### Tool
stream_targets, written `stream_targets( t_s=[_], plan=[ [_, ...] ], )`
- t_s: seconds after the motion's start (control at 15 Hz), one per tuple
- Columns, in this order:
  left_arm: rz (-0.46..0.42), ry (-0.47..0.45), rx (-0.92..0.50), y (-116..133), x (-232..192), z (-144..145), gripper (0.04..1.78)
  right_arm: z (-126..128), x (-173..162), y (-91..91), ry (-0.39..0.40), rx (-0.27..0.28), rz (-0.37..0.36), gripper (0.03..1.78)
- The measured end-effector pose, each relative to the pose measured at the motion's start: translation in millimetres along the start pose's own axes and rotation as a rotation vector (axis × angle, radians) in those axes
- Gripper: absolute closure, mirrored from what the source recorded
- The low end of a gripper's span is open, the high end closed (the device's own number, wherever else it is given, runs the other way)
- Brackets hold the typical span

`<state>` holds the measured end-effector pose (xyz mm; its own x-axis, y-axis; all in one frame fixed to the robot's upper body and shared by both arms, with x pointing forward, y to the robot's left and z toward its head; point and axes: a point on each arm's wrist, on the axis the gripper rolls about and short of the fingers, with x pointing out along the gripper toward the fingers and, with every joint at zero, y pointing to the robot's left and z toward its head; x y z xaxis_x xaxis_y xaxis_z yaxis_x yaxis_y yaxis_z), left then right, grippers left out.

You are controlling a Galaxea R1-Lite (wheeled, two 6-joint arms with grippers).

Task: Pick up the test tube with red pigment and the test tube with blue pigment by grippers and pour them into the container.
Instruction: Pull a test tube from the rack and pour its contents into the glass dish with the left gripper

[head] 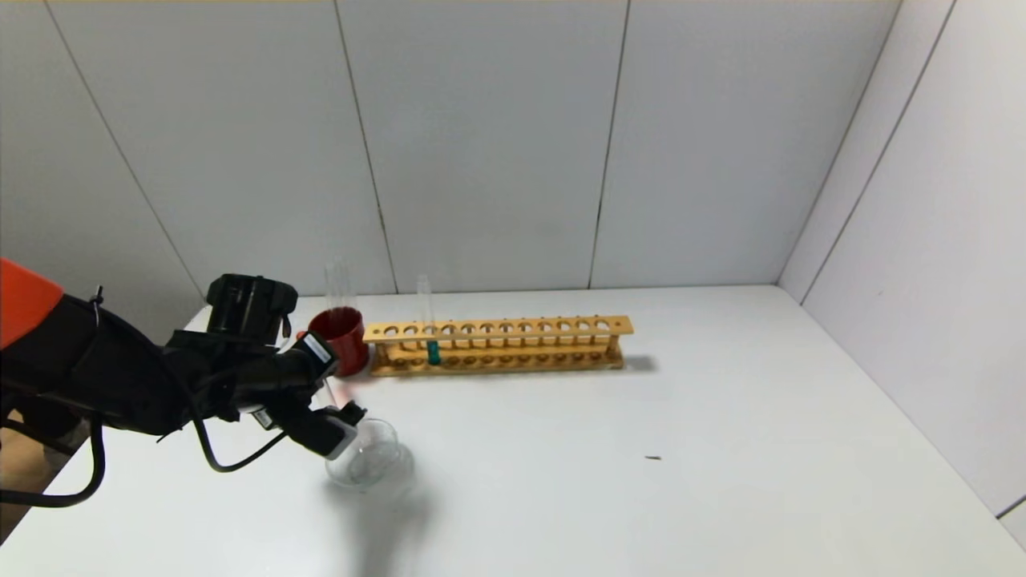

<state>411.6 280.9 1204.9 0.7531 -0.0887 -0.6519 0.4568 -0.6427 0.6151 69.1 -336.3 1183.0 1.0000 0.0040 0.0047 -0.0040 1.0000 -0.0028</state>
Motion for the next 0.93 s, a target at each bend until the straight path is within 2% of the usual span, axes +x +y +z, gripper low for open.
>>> stream_targets(
  t_s=[0.2, 0.47, 0.93],
  plan=[
    [0.004, 0.004, 0.03, 5, -1, 6, 1.49, 0, 0, 0.0, 0.0, 0.0, 0.0, 0.06],
    [-0.012, 0.065, 0.111, 9, -8, 7, 1.49, 0, 0, 0.0, 0.0, 0.0, 0.0, 0.06],
    [-0.01, 0.063, 0.16, 10, -12, 12, 1.49, 0, 0, 0.0, 0.0, 0.0, 0.0, 0.06]
  ],
)
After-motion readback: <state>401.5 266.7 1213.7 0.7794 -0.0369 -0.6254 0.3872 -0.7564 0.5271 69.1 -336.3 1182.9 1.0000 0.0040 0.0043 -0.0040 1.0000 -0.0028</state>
